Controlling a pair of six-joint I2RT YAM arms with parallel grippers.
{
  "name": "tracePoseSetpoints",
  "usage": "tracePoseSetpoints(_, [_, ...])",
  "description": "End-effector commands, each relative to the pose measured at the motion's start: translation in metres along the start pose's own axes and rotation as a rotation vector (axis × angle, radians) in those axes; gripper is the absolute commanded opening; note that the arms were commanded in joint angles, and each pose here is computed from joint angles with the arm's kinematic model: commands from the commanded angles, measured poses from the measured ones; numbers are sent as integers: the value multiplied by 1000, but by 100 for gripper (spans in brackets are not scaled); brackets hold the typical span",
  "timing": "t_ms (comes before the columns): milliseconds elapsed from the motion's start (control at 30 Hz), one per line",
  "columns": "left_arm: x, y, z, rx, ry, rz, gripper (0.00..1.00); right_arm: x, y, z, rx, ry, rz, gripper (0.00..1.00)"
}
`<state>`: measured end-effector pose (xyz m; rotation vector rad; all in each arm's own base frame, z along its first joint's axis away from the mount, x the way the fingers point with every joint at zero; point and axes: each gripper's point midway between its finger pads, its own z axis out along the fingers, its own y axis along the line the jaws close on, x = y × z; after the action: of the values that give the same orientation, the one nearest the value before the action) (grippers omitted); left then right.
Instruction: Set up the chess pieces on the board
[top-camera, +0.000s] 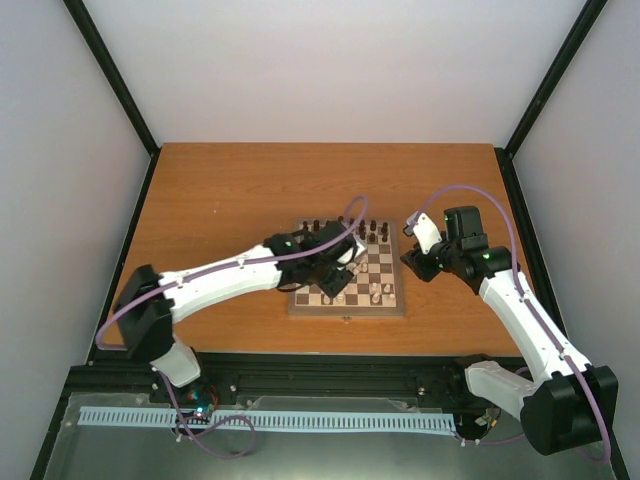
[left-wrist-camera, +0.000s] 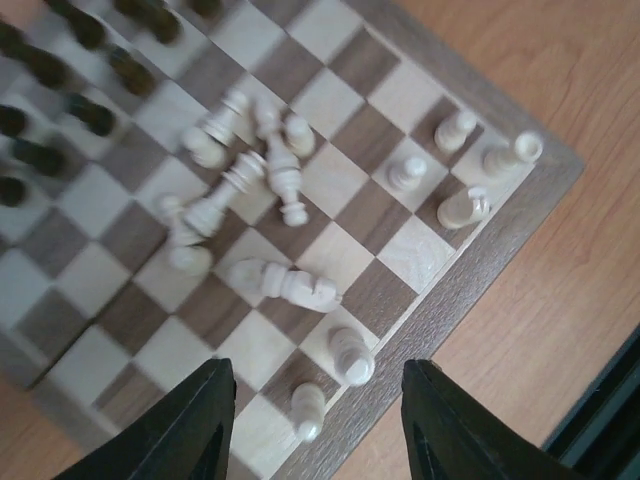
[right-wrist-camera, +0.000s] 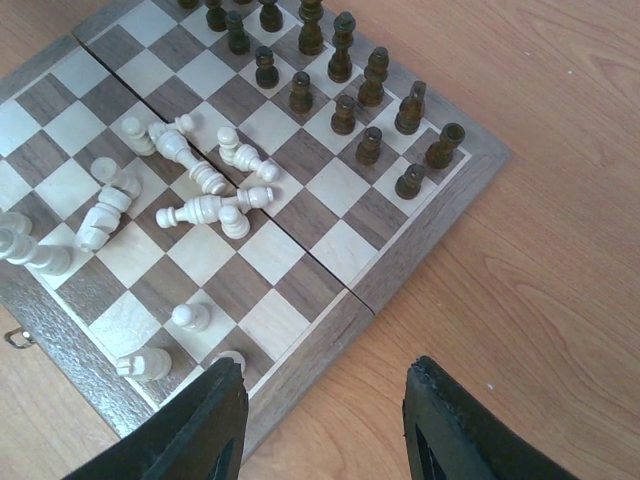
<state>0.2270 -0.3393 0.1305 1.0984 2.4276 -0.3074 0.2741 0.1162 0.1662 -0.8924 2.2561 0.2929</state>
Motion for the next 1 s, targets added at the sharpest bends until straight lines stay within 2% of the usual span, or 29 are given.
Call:
tracePoseSetpoints(0, [-20,22,-69,-113,-130,-90,51,-19,6,-12,-35,-61,-42,44])
tracePoseSetpoints(233, [4,92,-134,-243,-320,-306,64,-26,34,10,-216,36,-64,40])
tracePoseSetpoints(300, [13,108,-141,-292,-365,-349,70,-29,38,17,-221,55,-102,40])
tracePoseSetpoints(367, [20,114,-144,-305,-386,-370,71,-37,40,23,-209,63,-148,40])
tracePoseSetpoints(633, [33,108,-156,-276,-316,-351,72,-50,52,79,-202,202,-231,35])
tracePoseSetpoints(833, [75,123,-145,-366,-298,-351,76,-43,63,123,-218,307,-253,35])
tracePoseSetpoints(967, [82,128,-148,-385,-349,-370,78,-42,59,141,-206,344,-239,34])
